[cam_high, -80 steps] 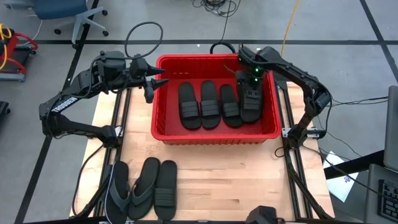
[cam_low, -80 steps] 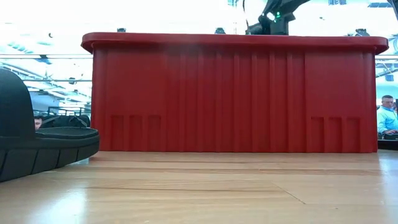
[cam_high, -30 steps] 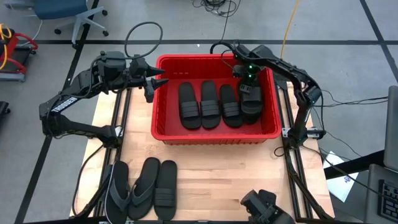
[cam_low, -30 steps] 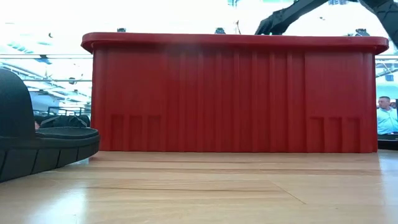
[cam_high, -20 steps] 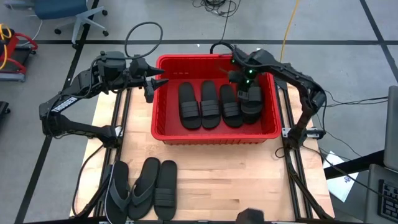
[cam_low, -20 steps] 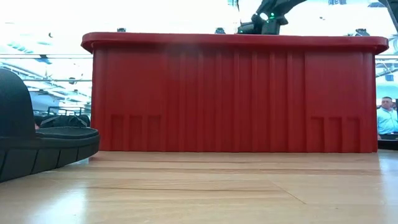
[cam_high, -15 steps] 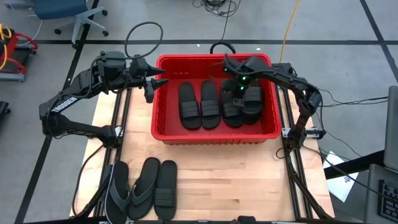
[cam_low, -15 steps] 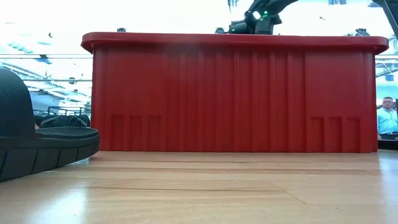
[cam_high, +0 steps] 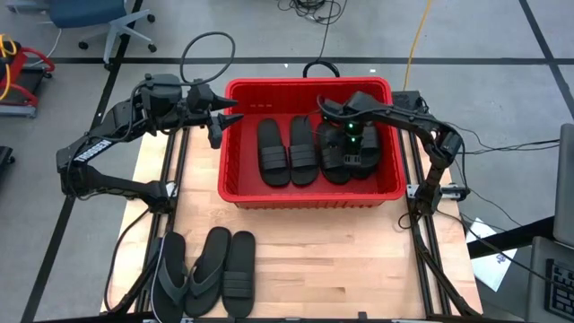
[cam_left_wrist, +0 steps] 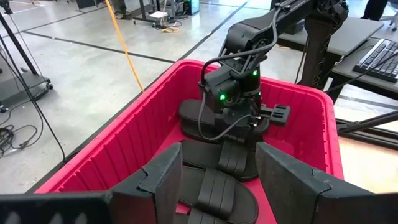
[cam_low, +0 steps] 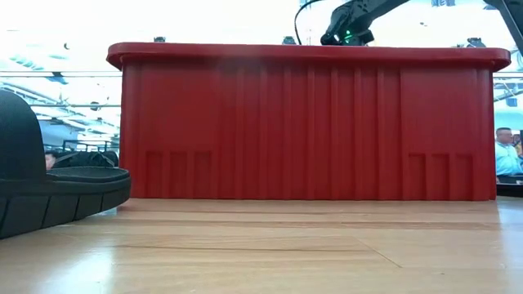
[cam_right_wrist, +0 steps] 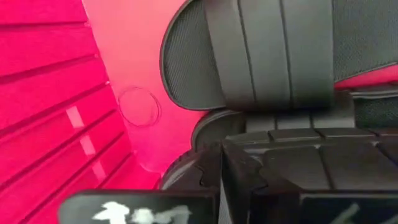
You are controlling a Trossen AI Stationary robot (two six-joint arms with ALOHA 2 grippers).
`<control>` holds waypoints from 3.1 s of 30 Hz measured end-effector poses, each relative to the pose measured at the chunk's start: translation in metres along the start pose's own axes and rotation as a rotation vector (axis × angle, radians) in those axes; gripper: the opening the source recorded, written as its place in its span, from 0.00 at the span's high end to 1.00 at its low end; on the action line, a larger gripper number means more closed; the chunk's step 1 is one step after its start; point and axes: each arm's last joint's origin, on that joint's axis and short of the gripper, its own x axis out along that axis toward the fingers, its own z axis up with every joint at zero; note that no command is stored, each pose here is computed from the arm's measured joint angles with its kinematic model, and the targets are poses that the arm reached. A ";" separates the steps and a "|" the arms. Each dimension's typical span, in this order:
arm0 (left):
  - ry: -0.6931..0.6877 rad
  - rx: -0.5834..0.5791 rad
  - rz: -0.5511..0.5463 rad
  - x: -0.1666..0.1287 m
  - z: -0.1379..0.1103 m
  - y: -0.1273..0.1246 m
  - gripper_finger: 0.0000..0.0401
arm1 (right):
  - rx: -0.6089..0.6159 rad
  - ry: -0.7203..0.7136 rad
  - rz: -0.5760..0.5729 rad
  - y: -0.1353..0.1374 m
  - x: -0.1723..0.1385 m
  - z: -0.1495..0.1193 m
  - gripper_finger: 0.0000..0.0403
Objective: Pick and place slides into bin
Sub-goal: Put the black slide into the red bin
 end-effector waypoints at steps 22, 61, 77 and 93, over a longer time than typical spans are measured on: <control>-0.013 0.088 0.002 -0.003 0.001 0.000 0.50 | -0.191 -0.932 -0.173 0.048 -0.120 -0.048 1.00; 0.577 -0.033 -0.643 -0.018 -0.055 -0.140 0.98 | -0.174 -1.494 0.251 0.133 -0.075 -0.173 1.00; 0.947 -0.188 -0.634 0.059 -0.137 -0.209 0.94 | -0.361 -1.384 0.551 0.142 -0.072 -0.182 1.00; 1.171 -0.300 -0.794 0.063 -0.234 -0.214 0.35 | -0.235 -1.420 0.606 0.142 -0.079 -0.181 1.00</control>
